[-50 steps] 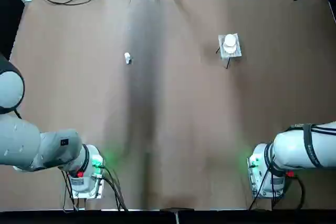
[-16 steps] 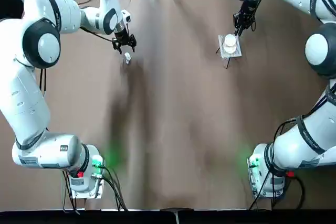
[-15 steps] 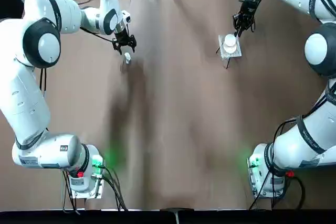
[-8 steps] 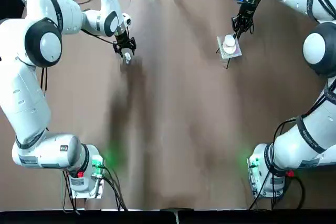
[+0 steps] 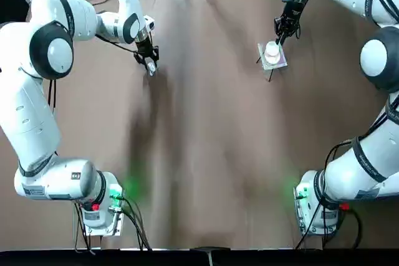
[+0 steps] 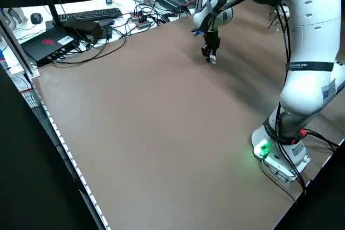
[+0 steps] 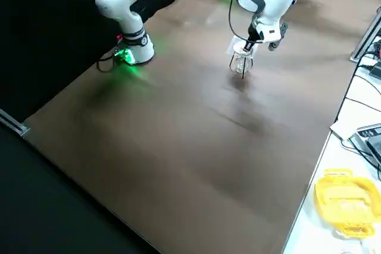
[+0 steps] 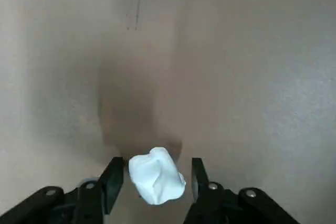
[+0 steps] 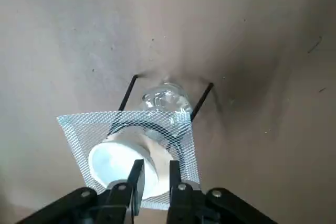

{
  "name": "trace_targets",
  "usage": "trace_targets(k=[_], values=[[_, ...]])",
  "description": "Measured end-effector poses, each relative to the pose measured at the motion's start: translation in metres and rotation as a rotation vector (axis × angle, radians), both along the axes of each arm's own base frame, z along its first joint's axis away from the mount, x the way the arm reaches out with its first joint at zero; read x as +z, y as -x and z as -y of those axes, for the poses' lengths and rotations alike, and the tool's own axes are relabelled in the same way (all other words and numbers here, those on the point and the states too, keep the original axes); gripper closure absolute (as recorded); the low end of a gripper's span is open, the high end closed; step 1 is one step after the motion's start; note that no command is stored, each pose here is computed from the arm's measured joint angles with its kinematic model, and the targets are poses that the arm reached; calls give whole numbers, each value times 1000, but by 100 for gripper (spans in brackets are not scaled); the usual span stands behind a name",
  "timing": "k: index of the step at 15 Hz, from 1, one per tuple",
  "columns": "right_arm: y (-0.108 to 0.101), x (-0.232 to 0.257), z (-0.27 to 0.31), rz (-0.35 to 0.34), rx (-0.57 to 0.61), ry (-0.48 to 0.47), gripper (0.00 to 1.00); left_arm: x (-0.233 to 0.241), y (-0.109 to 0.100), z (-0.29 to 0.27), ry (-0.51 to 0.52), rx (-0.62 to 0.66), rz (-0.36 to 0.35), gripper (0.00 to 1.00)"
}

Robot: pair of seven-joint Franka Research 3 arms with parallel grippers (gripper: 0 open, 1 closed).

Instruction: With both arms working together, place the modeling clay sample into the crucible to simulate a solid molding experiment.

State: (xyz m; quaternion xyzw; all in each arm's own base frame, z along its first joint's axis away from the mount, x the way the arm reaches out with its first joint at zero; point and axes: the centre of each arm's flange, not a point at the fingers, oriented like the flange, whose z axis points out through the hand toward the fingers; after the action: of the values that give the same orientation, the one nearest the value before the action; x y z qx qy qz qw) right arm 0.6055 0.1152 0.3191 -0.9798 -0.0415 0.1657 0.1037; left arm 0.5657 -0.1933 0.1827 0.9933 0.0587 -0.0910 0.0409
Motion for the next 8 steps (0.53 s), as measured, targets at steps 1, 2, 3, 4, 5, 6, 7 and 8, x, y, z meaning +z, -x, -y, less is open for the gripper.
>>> trace_targets(k=[1,2,3,4,5,6,7,8], values=[[0,0,-1,-2,2,-1,74,-1,0,0,0,0,-2,41],[1,0,-2,-5,3,-1,74,-2,0,-1,-1,1,-3,41],[2,0,-2,-13,6,-1,74,-3,0,-1,-1,2,-4,44],[3,-1,-4,-19,10,-1,74,-3,0,-1,-1,3,-5,48],[4,-1,-6,-23,13,-2,74,-3,0,-1,-2,7,-5,48],[5,-1,-7,-24,17,-2,74,-2,0,-1,-3,15,-5,56],[5,-1,-8,-24,18,-2,74,-2,0,-1,-3,20,-4,62],[5,-1,-9,-25,20,-1,74,-2,-1,-1,-4,23,-4,63]])
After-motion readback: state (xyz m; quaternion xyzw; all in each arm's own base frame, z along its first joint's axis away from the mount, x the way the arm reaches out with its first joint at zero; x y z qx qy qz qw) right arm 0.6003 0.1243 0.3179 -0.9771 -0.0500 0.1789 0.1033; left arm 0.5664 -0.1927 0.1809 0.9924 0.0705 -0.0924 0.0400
